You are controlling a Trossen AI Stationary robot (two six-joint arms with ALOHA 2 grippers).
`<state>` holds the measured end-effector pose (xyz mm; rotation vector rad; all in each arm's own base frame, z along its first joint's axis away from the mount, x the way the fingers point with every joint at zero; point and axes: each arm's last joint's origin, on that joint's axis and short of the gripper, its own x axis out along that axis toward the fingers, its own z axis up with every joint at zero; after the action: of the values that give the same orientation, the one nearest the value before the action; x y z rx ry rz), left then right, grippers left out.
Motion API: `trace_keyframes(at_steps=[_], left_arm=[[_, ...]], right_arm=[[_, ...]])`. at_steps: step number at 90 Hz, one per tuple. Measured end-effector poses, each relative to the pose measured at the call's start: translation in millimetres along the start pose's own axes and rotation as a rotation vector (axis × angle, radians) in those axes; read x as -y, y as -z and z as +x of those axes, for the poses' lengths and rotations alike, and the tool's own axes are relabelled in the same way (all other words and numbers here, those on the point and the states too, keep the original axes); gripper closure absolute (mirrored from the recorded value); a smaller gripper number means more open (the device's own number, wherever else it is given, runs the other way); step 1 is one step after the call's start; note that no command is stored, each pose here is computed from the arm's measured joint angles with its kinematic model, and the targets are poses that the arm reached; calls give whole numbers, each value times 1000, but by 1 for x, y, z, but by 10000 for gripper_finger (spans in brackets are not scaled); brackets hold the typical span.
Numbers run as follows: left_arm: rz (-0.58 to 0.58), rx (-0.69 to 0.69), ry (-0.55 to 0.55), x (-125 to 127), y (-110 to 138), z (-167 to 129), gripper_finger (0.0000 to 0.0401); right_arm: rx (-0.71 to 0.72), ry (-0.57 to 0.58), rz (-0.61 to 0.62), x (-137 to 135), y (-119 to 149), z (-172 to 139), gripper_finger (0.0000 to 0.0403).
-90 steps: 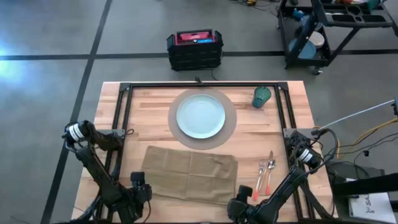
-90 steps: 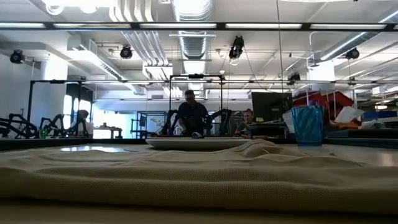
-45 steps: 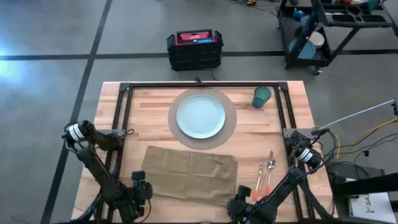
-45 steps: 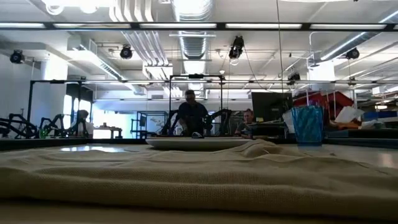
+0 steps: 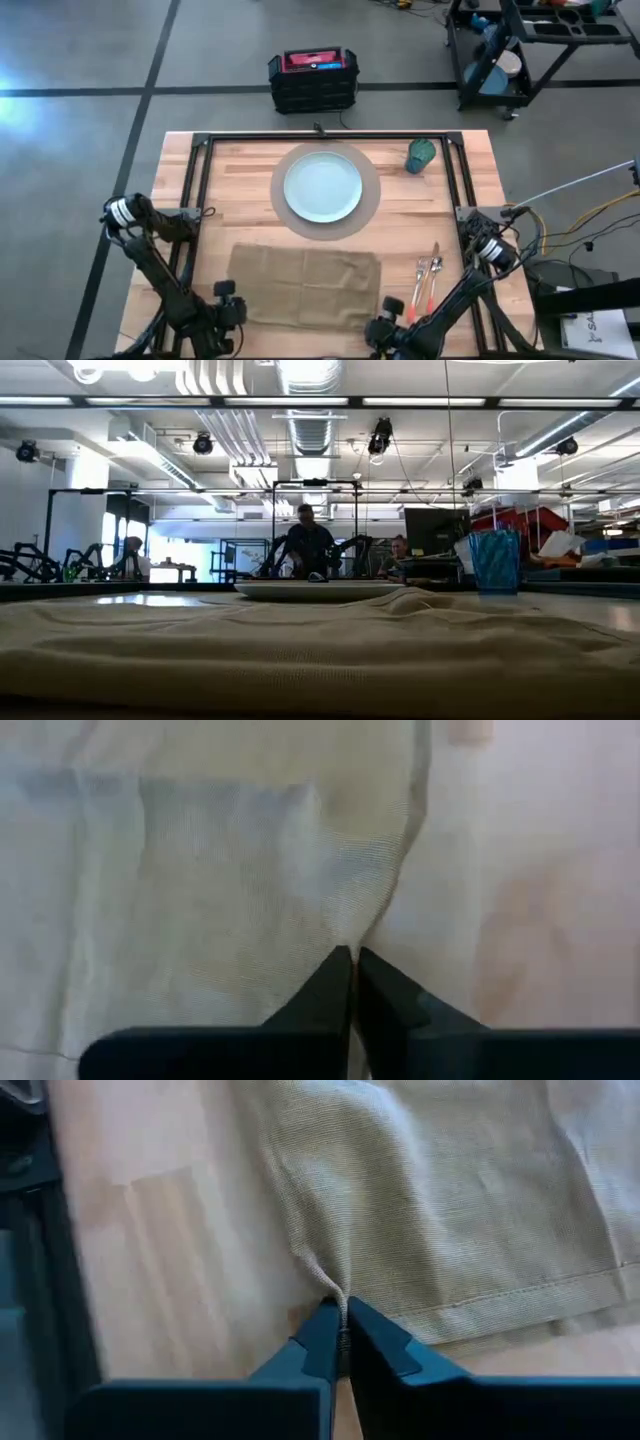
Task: Set table place
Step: Fold the brown table napkin
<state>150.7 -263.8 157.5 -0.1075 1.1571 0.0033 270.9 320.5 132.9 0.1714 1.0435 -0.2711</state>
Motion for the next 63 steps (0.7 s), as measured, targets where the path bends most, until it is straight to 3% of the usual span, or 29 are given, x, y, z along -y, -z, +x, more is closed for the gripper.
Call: trace_keyframes(at_steps=[16, 44, 63], left_arm=[[33, 0, -1, 7, -8, -12, 401], [55, -73, -35, 4, -5, -16, 401], [92, -114, -134, -3, -5, -24, 401]], right_arm=[[11, -22, -17, -11, -13, -19, 402], [-12, 129, -49, -5, -27, -51, 403], [-24, 185, -57, 2, -29, -54, 403]])
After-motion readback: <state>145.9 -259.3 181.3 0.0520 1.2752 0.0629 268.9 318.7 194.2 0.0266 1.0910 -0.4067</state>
